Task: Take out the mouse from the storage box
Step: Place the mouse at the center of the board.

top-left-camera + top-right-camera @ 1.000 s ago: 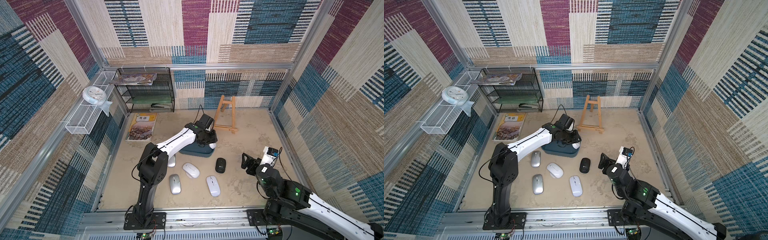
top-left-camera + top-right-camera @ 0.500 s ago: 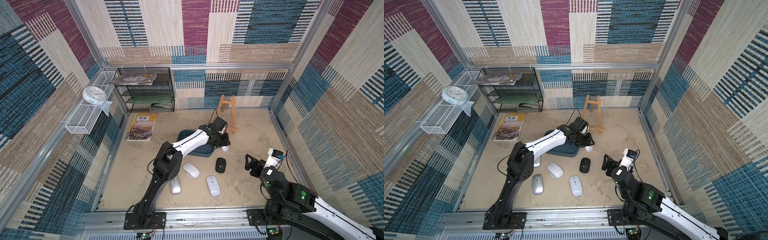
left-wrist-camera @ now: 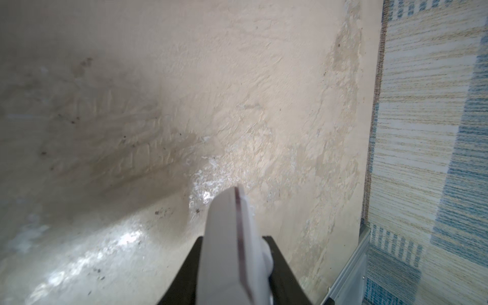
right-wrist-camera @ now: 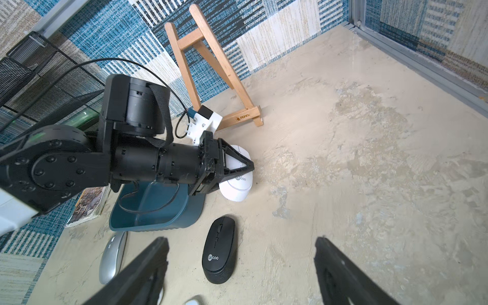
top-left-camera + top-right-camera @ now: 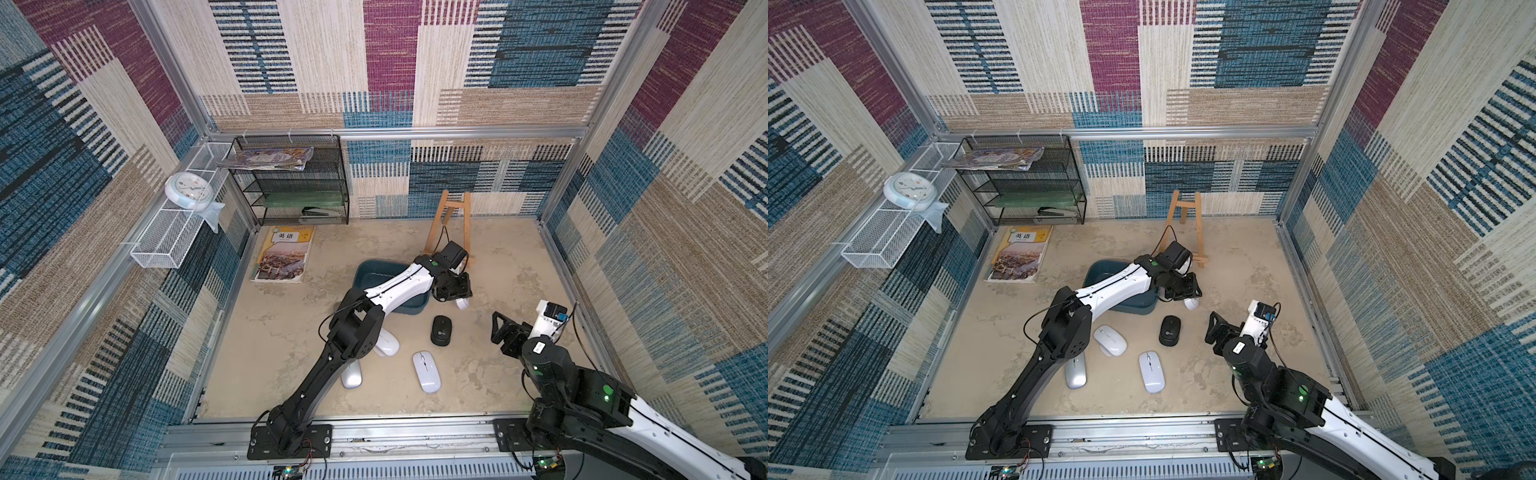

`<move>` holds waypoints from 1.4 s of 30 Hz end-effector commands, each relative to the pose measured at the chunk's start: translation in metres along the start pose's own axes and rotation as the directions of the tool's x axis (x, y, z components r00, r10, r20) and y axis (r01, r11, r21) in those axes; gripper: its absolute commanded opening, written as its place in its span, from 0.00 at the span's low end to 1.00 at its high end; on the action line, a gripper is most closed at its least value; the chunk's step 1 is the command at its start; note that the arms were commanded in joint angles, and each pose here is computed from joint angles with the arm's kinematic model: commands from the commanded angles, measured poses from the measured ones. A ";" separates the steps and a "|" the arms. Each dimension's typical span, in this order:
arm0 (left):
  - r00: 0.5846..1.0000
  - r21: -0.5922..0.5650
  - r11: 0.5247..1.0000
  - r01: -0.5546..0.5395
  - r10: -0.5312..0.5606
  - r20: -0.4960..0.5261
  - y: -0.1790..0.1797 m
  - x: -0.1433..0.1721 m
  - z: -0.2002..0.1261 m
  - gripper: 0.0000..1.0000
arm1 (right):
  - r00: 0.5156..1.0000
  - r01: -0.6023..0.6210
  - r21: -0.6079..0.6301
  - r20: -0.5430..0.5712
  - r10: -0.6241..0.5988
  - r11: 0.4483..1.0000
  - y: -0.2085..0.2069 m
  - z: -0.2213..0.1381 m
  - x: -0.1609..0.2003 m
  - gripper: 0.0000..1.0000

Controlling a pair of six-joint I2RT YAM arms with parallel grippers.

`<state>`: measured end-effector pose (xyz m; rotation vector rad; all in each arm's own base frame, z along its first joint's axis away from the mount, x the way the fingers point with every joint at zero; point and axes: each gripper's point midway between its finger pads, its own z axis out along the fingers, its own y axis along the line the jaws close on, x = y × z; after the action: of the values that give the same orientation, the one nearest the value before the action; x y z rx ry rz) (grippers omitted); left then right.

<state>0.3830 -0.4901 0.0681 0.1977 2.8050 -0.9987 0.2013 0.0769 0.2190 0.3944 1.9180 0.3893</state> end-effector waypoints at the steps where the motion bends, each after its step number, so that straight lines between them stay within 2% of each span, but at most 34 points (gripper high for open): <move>1: 1.000 -0.001 1.000 0.007 -0.007 -0.017 -0.002 0.005 0.006 0.21 | 1.000 -0.008 0.014 0.008 0.008 1.000 -0.004 0.001 0.001 0.90; 17: 0.998 -0.033 0.999 0.009 -0.012 -0.068 0.008 0.021 0.032 0.26 | 1.000 -0.009 0.013 -0.004 0.009 1.000 -0.002 0.006 0.008 0.89; 23: 0.998 -0.061 0.998 0.016 -0.020 -0.066 0.014 0.022 0.032 0.39 | 1.000 -0.010 0.007 -0.009 0.010 1.000 -0.001 0.006 0.010 0.90; 28: 0.999 -0.092 0.996 0.004 -0.007 -0.039 0.016 0.019 0.025 0.54 | 1.000 -0.008 0.001 -0.011 0.008 1.000 0.000 0.006 0.010 0.90; 34: 1.000 -0.120 0.993 -0.018 0.016 -0.013 0.015 0.015 0.013 0.61 | 1.000 -0.012 -0.019 -0.006 0.012 1.000 0.004 0.004 0.006 0.90; 42: 0.991 -0.197 0.974 -0.108 0.122 0.059 0.003 0.000 -0.039 0.74 | 1.000 -0.010 -0.013 -0.006 0.009 1.000 0.002 0.003 0.005 0.89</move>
<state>0.3770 -0.4750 0.0781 0.2381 2.8078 -0.7756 0.2019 0.0813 0.2108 0.3928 1.9301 0.4030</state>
